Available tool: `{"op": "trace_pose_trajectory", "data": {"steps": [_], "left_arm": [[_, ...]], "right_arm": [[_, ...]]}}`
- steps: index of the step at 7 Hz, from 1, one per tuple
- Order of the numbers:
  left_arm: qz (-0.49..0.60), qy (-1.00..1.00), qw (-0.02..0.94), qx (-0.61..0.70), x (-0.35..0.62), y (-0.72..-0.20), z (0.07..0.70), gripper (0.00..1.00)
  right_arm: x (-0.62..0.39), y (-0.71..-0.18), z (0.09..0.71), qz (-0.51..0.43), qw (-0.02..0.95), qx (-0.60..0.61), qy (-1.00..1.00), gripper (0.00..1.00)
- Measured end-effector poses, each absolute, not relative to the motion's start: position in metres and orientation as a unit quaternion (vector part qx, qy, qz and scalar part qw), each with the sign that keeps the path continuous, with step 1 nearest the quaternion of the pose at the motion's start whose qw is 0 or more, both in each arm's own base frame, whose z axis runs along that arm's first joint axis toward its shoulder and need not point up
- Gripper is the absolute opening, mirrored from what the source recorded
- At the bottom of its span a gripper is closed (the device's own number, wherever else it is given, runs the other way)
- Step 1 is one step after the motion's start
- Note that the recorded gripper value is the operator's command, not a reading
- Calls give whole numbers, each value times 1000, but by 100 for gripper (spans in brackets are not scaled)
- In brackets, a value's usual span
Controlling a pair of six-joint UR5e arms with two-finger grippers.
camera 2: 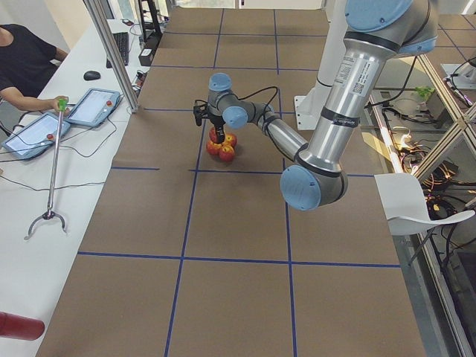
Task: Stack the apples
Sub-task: 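Lift the apple with the left gripper and carry it over the three-apple cluster, then lower the apple onto the top of the cluster and open the left gripper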
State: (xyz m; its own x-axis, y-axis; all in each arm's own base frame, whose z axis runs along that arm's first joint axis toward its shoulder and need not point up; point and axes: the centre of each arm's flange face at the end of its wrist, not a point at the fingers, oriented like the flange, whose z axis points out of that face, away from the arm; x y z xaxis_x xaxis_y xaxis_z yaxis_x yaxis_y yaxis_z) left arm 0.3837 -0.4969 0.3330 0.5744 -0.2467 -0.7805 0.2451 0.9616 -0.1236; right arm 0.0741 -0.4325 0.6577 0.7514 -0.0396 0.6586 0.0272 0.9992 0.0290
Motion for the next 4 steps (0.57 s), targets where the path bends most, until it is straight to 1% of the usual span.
{"op": "trace_pose_trajectory", "data": {"steps": [4], "left_arm": [[-131,434,892,-5,400,-488,335,0]], "right_arm": [[74,-433,658,-18,936,9,-352,100]]}}
